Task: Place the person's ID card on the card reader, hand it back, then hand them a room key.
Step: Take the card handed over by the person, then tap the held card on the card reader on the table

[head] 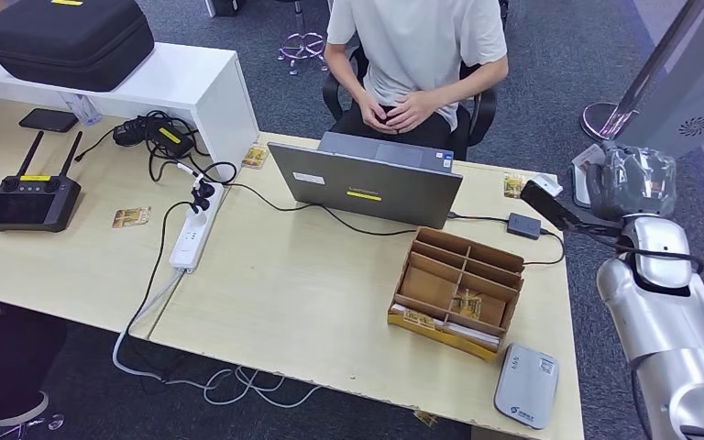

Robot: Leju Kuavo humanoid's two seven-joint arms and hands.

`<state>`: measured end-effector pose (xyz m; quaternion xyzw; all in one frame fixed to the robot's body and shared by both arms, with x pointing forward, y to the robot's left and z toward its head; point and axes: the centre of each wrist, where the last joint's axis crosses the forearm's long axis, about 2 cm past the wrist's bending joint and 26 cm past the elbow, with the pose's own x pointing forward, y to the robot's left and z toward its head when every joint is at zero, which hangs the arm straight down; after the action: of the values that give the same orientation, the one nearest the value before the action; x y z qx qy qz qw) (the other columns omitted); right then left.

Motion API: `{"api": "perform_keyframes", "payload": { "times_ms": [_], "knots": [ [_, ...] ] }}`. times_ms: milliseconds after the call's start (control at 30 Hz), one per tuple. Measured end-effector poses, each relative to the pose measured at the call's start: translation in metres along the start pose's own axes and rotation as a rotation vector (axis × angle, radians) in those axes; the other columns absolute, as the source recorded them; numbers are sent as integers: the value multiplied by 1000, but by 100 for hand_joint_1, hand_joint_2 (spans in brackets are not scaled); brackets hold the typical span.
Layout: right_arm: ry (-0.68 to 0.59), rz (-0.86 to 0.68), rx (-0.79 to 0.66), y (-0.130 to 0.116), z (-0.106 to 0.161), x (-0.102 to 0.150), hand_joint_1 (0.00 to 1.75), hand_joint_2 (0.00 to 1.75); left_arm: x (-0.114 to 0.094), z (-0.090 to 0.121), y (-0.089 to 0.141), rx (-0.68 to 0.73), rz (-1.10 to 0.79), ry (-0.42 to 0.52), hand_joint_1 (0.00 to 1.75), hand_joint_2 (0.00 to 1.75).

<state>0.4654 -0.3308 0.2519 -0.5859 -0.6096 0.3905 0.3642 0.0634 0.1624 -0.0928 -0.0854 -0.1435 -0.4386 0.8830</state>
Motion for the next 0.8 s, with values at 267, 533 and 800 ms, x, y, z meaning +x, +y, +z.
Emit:
{"api": "perform_keyframes", "payload": {
  "times_ms": [267,533,800],
  "knots": [
    [-64,-99,-49,21,49,13,175,175,1,0,1,16,41,27,0,175],
    [-129,-183,-161,24,128,63,175,175,0,0,0,30,130,35,0,175],
    [-174,-238,-217,9,190,92,175,175,1,0,-2,38,176,44,0,175]
  ]
}}
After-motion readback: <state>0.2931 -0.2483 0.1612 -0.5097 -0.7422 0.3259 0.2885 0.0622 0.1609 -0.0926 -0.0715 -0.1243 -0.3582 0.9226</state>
